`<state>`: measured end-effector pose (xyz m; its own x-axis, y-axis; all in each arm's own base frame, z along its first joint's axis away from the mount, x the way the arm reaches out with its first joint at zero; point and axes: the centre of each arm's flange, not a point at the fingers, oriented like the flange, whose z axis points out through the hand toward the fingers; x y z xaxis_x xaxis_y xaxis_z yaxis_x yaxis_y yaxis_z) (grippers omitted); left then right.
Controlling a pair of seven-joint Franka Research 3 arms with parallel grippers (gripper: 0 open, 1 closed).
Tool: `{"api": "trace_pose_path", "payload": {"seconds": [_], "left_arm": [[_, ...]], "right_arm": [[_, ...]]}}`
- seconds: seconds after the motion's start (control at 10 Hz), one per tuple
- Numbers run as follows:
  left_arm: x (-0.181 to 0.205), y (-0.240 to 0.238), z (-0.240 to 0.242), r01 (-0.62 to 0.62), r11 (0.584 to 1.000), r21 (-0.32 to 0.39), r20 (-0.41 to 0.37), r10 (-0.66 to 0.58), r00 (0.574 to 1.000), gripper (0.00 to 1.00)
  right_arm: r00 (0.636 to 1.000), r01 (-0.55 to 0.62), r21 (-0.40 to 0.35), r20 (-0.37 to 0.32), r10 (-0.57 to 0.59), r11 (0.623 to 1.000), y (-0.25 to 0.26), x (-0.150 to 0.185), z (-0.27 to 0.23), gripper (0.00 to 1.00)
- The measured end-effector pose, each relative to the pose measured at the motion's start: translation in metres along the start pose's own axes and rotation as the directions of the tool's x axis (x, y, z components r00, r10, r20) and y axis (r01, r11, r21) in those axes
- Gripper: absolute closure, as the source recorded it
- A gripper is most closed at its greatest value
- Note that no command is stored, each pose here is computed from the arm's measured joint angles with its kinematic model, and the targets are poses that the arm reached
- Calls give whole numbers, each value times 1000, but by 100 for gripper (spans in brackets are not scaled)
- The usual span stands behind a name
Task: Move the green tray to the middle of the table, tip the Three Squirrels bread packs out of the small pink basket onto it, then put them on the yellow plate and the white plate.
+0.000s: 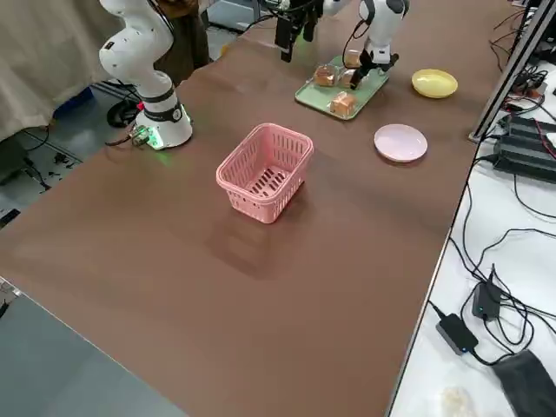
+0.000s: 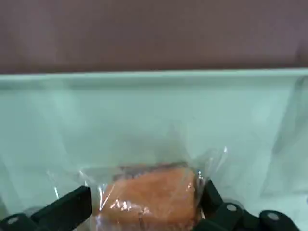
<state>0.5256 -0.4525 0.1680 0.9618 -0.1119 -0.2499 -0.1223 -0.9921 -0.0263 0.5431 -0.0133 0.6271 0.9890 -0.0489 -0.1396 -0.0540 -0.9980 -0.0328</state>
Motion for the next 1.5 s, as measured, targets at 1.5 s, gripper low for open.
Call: {"api": "trace_pose_path", "payload": {"seconds": [1.5], "left_arm": [[47,-105,-65,-101,984,148,-52,110,993,0]], "right_arm": [[1000,-7,1,2,7,1000,4,1,1,2]]}}
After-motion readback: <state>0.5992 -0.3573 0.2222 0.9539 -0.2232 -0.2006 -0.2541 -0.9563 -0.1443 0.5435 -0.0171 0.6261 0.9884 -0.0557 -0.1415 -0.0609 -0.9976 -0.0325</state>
